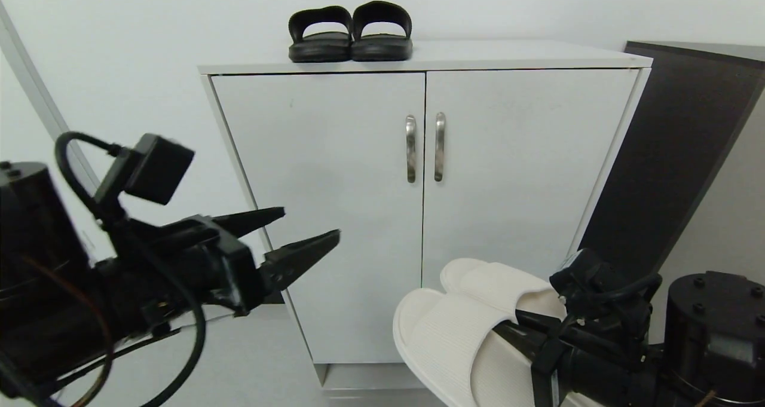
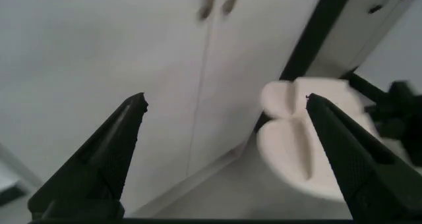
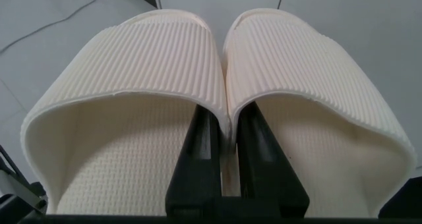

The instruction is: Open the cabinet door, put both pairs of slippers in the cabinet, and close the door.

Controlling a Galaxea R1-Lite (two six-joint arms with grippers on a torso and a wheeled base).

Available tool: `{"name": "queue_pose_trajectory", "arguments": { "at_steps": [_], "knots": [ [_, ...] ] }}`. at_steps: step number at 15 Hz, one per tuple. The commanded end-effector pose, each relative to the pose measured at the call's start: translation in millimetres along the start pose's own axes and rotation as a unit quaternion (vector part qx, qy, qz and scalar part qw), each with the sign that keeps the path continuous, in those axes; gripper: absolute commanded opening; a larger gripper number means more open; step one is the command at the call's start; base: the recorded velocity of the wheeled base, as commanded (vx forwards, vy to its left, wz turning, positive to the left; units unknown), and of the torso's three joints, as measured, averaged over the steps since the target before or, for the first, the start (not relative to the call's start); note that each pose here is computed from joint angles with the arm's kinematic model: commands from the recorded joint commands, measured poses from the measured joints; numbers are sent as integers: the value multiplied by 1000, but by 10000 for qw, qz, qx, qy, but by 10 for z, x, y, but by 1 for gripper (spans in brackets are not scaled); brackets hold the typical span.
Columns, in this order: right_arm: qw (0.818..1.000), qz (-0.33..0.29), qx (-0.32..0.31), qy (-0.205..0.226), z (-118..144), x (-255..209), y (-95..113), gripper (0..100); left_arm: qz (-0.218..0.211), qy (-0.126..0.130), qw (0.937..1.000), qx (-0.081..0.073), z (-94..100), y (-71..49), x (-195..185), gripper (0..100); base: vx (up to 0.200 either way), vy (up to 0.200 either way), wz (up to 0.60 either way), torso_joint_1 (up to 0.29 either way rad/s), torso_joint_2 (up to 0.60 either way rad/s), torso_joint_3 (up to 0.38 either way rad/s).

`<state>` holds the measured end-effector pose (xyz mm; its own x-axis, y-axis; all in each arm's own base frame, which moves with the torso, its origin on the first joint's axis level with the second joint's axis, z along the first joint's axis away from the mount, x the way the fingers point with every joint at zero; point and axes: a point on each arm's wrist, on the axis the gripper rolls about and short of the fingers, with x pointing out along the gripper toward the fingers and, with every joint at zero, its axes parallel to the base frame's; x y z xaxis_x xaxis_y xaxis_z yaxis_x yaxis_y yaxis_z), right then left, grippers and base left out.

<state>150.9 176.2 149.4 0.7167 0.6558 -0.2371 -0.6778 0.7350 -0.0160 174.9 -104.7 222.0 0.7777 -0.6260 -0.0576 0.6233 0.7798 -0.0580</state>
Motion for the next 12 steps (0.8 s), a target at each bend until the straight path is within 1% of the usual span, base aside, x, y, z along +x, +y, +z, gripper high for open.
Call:
{"name": "queue_pose_trajectory", "arguments": {
  "at_steps": [1, 2, 3, 4, 5, 6, 7, 8, 10, 11, 12],
  "knots": [
    [10000, 3, -5, 27, -11, 7, 3, 0, -423, 156, 9990, 18, 3, -221, 597, 100, 0, 0, 0, 0, 0, 0],
    [10000, -5, -7, 35, -15, 6, 2, 0, -488, 90, 9988, 46, 57, -277, 710, 100, 0, 0, 0, 0, 0, 0],
    [10000, -5, -5, 35, -15, 6, -1, 0, -514, 30, 9987, 60, 100, -303, 774, 100, 0, 0, 0, 0, 0, 0],
    [10000, -5, -5, 35, -15, 6, -1, 0, -610, -48, 9981, 60, 189, -349, 866, 100, 0, 0, 0, 0, 0, 0],
    [10000, -5, -6, 42, -18, 9, -1, 0, -700, -12, 9975, 53, 266, -376, 967, 100, 0, 0, 0, 0, 0, 0],
    [10000, -5, -8, 58, -24, 8, -1, 0, -837, 13, 9965, 22, 301, -391, 1076, 100, 0, 0, 0, 0, 0, 0],
    [10000, -5, -8, 58, -24, 8, -1, 0, -961, -7, 9953, -89, 328, -400, 1171, 100, 0, 0, 0, 0, 0, 0],
    [10000, -13, -11, 80, -33, 17, 0, 0, -1170, -19, 9928, -250, 353, -411, 1232, 100, 0, 0, 0, 0, 0, 0],
    [9999, -14, -14, 103, -45, 20, 0, 0, -1743, 18, 9832, -540, 411, -437, 1333, 100, 0, 0, 0, 0, 0, 0],
    [10000, -14, -13, 96, -42, 17, -1, 0, -1985, 61, 9772, -745, 449, -430, 1365, 100, 0, 0, 0, 0, 0, 0],
    [10000, -14, -13, 96, -42, 17, -1, 0, -2130, 83, 9728, -912, 480, -394, 1397, 100, 0, 0, 0, 0, 0, 0]
  ]
}}
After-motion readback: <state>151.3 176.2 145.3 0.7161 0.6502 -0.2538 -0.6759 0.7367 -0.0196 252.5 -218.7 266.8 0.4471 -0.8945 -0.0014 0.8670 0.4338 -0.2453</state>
